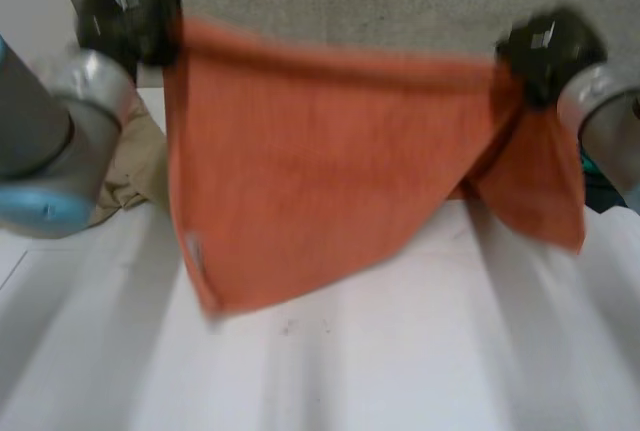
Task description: Fold the laundry.
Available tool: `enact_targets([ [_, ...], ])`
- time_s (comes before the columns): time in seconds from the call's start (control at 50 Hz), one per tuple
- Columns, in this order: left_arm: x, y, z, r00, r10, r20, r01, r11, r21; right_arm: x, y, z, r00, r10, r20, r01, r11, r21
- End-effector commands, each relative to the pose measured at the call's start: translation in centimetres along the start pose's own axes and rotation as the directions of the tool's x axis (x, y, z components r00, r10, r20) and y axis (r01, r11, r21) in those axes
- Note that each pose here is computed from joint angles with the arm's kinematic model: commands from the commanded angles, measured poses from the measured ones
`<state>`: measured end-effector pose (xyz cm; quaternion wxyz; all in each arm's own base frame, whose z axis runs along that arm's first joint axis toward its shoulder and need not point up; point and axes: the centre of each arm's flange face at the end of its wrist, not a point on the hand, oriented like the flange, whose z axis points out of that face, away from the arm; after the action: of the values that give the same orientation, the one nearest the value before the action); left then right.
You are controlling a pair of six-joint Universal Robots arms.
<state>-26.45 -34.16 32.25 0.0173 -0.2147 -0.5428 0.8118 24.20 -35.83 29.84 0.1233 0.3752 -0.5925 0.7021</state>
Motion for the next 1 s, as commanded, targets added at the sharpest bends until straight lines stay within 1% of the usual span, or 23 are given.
enact_targets([
  [0.02, -3.4, -8.2, 3.3, 0.972, -0.049, 0.229, -0.068, 0.878, 0.474, 4.3, -4.8, 2.1, 0.928, 0.066, -0.368, 0.099, 0.905, 0.413],
  [0.06, -3.0, -7.9, 3.1, 0.972, -0.057, 0.229, -0.058, 0.884, 0.465, 4.3, -5.1, 1.8, 0.92, 0.075, -0.384, 0.111, 0.891, 0.441],
  [0.08, -3.0, -7.2, 3.0, 0.972, -0.052, 0.229, -0.056, 0.896, 0.441, 4.3, -5.2, 1.4, 0.921, 0.074, -0.382, 0.111, 0.891, 0.441],
  [0.1, -2.7, -5.9, 2.6, 0.975, -0.044, 0.218, -0.045, 0.921, 0.386, 4.3, -5.1, 1.3, 0.923, 0.072, -0.378, 0.108, 0.894, 0.435],
  [0.14, -2.3, -4.6, 2.0, 0.979, -0.038, 0.201, -0.031, 0.944, 0.33, 4.0, -4.9, 1.0, 0.932, 0.066, -0.357, 0.095, 0.905, 0.415],
  [0.2, -1.2, -1.9, 0.1, 0.987, -0.026, 0.16, -0.009, 0.977, 0.212, 2.6, -3.7, 0.5, 0.964, 0.047, -0.261, 0.045, 0.942, 0.334],
  [0.22, -0.8, -1.0, -0.6, 0.989, -0.025, 0.146, -0.001, 0.985, 0.175, 1.8, -2.8, 0.2, 0.98, 0.038, -0.194, 0.017, 0.961, 0.277],
  [0.28, 0.3, 1.7, -3.1, 0.995, -0.015, 0.103, 0.007, 0.997, 0.071, 0.5, -1.7, -0.7, 0.996, 0.03, -0.079, -0.016, 0.983, 0.18],
  [0.3, 0.6, 2.4, -3.9, 0.996, -0.013, 0.093, 0.009, 0.999, 0.039, -0.3, -0.8, -1.3, 0.999, 0.032, 0.001, -0.032, 0.994, 0.107],
  [0.32, 1.1, 3.6, -5.2, 0.997, -0.012, 0.076, 0.012, 1.0, -0.008, -0.9, -0.3, -1.7, 0.998, 0.04, 0.045, -0.043, 0.997, 0.068],
  [0.36, 1.6, 4.7, -6.4, 0.998, -0.011, 0.057, 0.015, 0.998, -0.054, -2.2, 0.9, -2.3, 0.988, 0.062, 0.138, -0.061, 0.998, -0.016],
  [0.38, 1.9, 5.4, -7.1, 0.999, -0.012, 0.047, 0.015, 0.997, -0.08, -3.7, 2.2, -2.8, 0.973, 0.085, 0.213, -0.065, 0.993, -0.096],
  [0.42, 2.5, 6.7, -8.5, 1.0, -0.014, 0.028, 0.018, 0.991, -0.133, -5.0, 3.5, -3.1, 0.957, 0.099, 0.274, -0.056, 0.985, -0.161],
  [0.44, 2.6, 7.0, -8.8, 1.0, -0.014, 0.023, 0.018, 0.989, -0.146, -6.3, 4.9, -3.3, 0.941, 0.103, 0.322, -0.033, 0.976, -0.215],
  [0.52, 3.1, 8.0, -9.9, 1.0, -0.019, 0.008, 0.021, 0.982, -0.188, -8.9, 7.3, -3.3, 0.916, 0.065, 0.395, 0.04, 0.967, -0.252],
  [0.58, 3.0, 8.1, -9.9, 1.0, -0.02, 0.012, 0.022, 0.981, -0.194, -9.6, 8.1, -2.7, 0.919, 0.053, 0.391, 0.045, 0.97, -0.238],
  [0.66, 2.8, 7.7, -9.9, 1.0, -0.019, 0.017, 0.022, 0.983, -0.184, -9.6, 8.4, -1.4, 0.948, 0.042, 0.317, 0.015, 0.985, -0.173],
  [0.68, 2.8, 7.6, -9.8, 1.0, -0.019, 0.02, 0.022, 0.983, -0.181, -9.4, 8.5, -1.0, 0.958, 0.052, 0.281, -0.009, 0.988, -0.152],
  [0.76, 2.5, 6.9, -9.9, 0.999, -0.02, 0.03, 0.025, 0.986, -0.162, -8.7, 8.4, -0.8, 0.972, 0.104, 0.212, -0.08, 0.99, -0.118],
  [0.84, 2.5, 6.9, -10.2, 0.999, -0.042, 0.03, 0.046, 0.985, -0.167, -7.0, 6.8, -1.9, 0.974, 0.146, 0.171, -0.13, 0.987, -0.097],
  [0.88, 2.5, 6.8, -10.3, 0.998, -0.056, 0.031, 0.06, 0.984, -0.167, -6.3, 6.7, -2.5, 0.974, 0.162, 0.157, -0.146, 0.984, -0.106],
  [0.96, 2.5, 6.6, -10.3, 0.997, -0.065, 0.033, 0.069, 0.984, -0.164, -4.7, 6.8, -4.5, 0.975, 0.177, 0.135, -0.156, 0.976, -0.154],
  [1.0, 2.4, 6.6, -10.3, 0.997, -0.066, 0.034, 0.071, 0.984, -0.166, -4.1, 7.3, -5.8, 0.972, 0.191, 0.138, -0.159, 0.964, -0.212],
])
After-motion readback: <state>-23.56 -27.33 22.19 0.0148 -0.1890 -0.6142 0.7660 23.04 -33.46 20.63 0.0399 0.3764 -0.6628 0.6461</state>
